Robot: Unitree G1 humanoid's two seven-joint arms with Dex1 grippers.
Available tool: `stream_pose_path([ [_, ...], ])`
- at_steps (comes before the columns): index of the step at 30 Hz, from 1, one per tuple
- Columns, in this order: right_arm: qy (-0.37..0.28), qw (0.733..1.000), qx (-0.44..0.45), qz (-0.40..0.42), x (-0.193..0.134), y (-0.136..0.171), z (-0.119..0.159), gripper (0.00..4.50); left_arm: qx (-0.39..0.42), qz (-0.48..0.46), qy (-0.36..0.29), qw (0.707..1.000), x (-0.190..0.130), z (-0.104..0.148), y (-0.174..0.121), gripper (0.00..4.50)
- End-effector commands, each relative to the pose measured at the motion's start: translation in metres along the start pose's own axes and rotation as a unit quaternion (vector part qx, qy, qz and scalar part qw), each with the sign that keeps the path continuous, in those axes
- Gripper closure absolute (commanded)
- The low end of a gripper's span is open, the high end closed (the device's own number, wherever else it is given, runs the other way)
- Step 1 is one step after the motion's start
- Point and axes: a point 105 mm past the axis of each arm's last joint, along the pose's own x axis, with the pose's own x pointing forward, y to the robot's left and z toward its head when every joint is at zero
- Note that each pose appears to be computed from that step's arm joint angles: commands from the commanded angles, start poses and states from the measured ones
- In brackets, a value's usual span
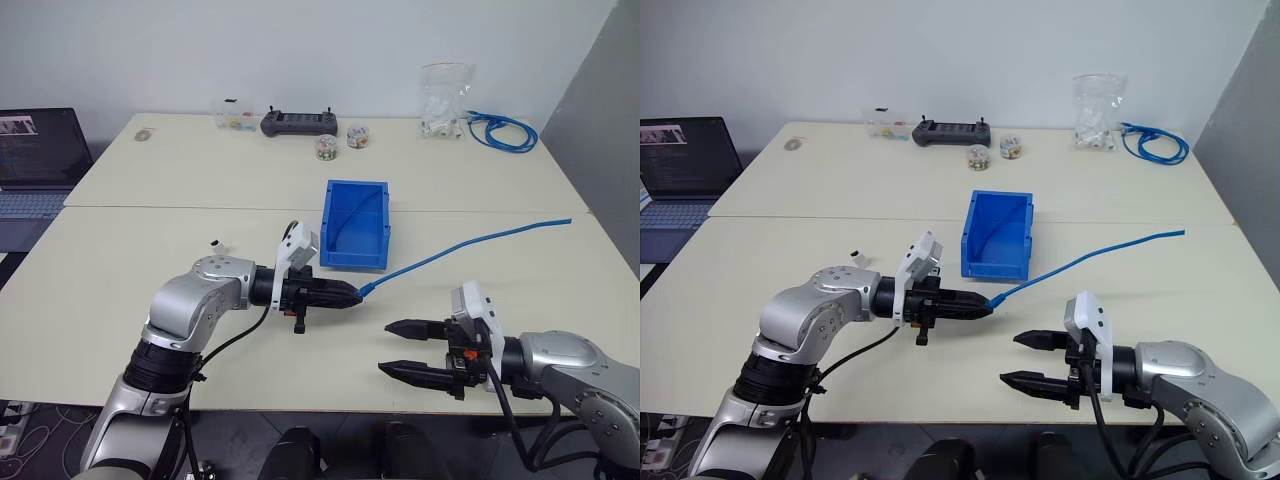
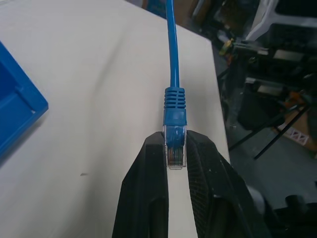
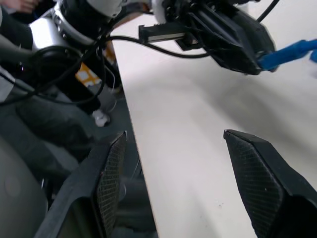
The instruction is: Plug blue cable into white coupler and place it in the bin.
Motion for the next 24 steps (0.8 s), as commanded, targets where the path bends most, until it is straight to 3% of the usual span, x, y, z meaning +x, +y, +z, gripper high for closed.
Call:
stream_pose_path([
  [1,-0.06,0.998,0.024,-0.021,0.003,-0.012,0.021,1.19,-0.004,-0.04,-0.014,0.999,-0.005,0.014,-0.018,4.25],
  [10,-0.11,0.992,0.058,0.015,0.026,-0.009,0.041,1.19,-0.028,-0.055,-0.028,0.998,-0.007,0.019,-0.028,4.25],
  [16,-0.102,0.992,0.066,0.039,0.029,-0.003,0.041,1.19,-0.032,-0.051,-0.034,0.998,-0.007,0.02,-0.029,4.25],
  [19,-0.097,0.992,0.065,0.049,0.03,0.0,0.041,1.7,-0.032,-0.05,-0.033,0.998,-0.008,0.02,-0.03,4.25],
  [24,-0.099,0.992,0.064,0.054,0.031,0.001,0.044,2.99,-0.029,-0.05,-0.027,0.998,-0.008,0.017,-0.031,4.25],
])
